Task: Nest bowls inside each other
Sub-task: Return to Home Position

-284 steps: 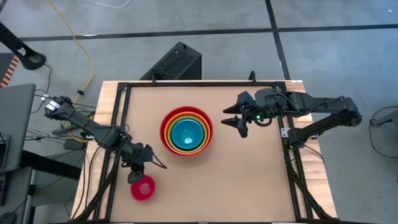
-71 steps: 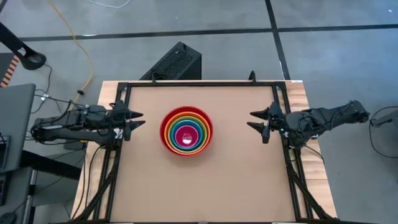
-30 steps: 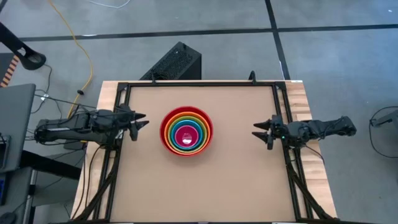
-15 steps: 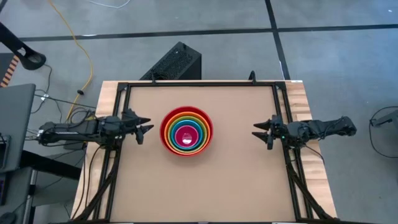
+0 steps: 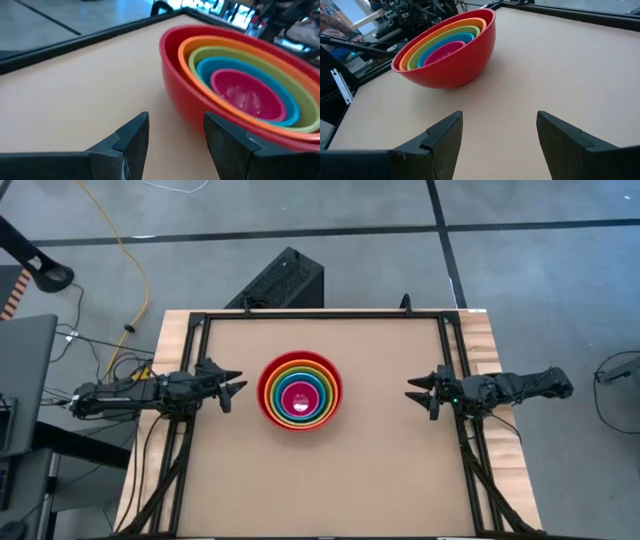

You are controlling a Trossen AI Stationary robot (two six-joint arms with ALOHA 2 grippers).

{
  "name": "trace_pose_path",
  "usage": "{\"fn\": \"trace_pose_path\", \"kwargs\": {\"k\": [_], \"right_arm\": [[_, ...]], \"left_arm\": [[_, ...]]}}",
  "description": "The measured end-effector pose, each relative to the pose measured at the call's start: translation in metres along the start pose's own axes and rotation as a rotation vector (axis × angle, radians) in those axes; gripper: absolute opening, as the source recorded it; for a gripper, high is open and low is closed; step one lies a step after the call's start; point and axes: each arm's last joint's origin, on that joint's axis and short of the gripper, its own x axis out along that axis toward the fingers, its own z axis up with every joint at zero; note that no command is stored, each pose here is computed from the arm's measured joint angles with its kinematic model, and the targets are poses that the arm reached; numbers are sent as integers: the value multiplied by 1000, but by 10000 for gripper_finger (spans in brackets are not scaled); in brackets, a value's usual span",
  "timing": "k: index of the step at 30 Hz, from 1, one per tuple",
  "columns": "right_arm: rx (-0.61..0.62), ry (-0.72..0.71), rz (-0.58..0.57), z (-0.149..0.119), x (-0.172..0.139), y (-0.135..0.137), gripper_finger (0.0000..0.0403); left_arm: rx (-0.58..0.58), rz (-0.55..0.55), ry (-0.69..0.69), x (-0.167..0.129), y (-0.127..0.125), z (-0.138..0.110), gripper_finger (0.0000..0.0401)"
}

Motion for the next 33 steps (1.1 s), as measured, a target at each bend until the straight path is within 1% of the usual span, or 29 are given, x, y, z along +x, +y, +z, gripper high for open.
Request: {"fn": "trace_pose_path", "kwargs": {"k": [4,15,33], "right_arm": [[0,0,0,0,0,0,260],[1,-2,1,0,0,0,260],[1,-2,2,0,0,0,260]], "left_arm": [[15,8,-1,0,0,0,176],[59,14,56,3,0,-4,176],[46,14,59,4,0,-4,176]]}}
